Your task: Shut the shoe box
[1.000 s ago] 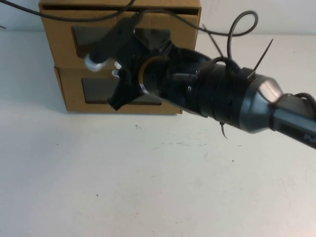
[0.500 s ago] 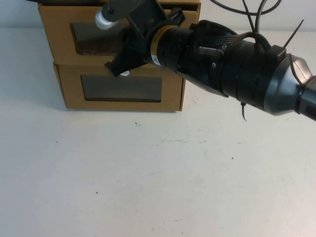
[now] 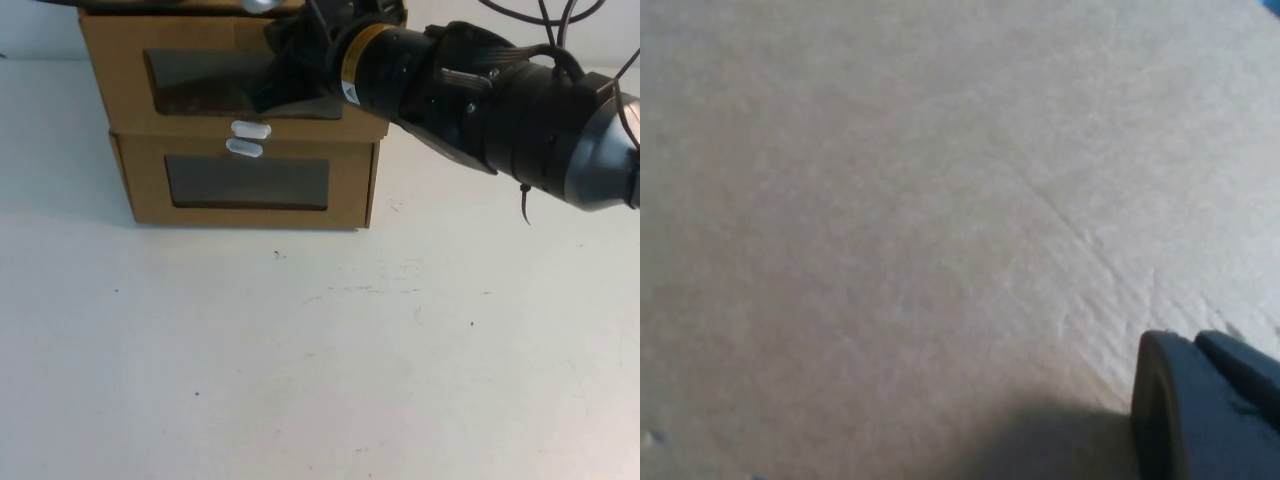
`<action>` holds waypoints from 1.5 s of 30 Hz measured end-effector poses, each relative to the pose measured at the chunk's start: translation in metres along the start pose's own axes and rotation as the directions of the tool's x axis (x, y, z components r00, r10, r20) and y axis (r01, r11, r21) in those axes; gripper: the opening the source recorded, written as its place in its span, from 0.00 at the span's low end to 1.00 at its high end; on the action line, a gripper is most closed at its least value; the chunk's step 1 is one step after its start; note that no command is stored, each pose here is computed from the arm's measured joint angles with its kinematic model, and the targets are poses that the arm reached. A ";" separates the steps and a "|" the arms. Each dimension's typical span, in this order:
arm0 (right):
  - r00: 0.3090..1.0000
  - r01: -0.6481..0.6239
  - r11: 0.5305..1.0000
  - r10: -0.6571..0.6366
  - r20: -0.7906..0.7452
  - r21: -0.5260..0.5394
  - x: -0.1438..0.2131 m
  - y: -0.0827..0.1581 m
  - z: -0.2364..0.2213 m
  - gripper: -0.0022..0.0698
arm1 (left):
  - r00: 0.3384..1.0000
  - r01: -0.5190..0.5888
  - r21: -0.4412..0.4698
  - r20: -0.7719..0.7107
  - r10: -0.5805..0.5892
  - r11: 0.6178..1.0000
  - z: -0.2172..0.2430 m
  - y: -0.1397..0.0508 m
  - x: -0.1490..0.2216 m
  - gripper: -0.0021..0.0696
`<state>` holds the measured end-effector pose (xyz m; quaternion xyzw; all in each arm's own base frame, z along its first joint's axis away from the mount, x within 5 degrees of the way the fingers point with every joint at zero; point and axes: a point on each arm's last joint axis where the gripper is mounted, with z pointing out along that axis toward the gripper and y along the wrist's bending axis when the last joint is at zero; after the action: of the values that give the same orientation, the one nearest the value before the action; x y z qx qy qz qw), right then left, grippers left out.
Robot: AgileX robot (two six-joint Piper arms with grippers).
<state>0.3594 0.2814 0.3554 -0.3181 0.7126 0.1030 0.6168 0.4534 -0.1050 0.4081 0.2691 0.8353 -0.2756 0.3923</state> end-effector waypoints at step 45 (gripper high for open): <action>0.918 -0.164 0.978 0.199 -0.342 0.129 -0.014 -0.051 -0.170 0.01 | 0.977 -0.168 -0.304 0.075 0.200 0.938 -0.166 -0.101 -0.010 0.02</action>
<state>0.2514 0.1546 0.4179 -0.2334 0.8423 0.0660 0.4813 0.3075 -0.0667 0.5316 0.2694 0.8165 -0.1231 0.4956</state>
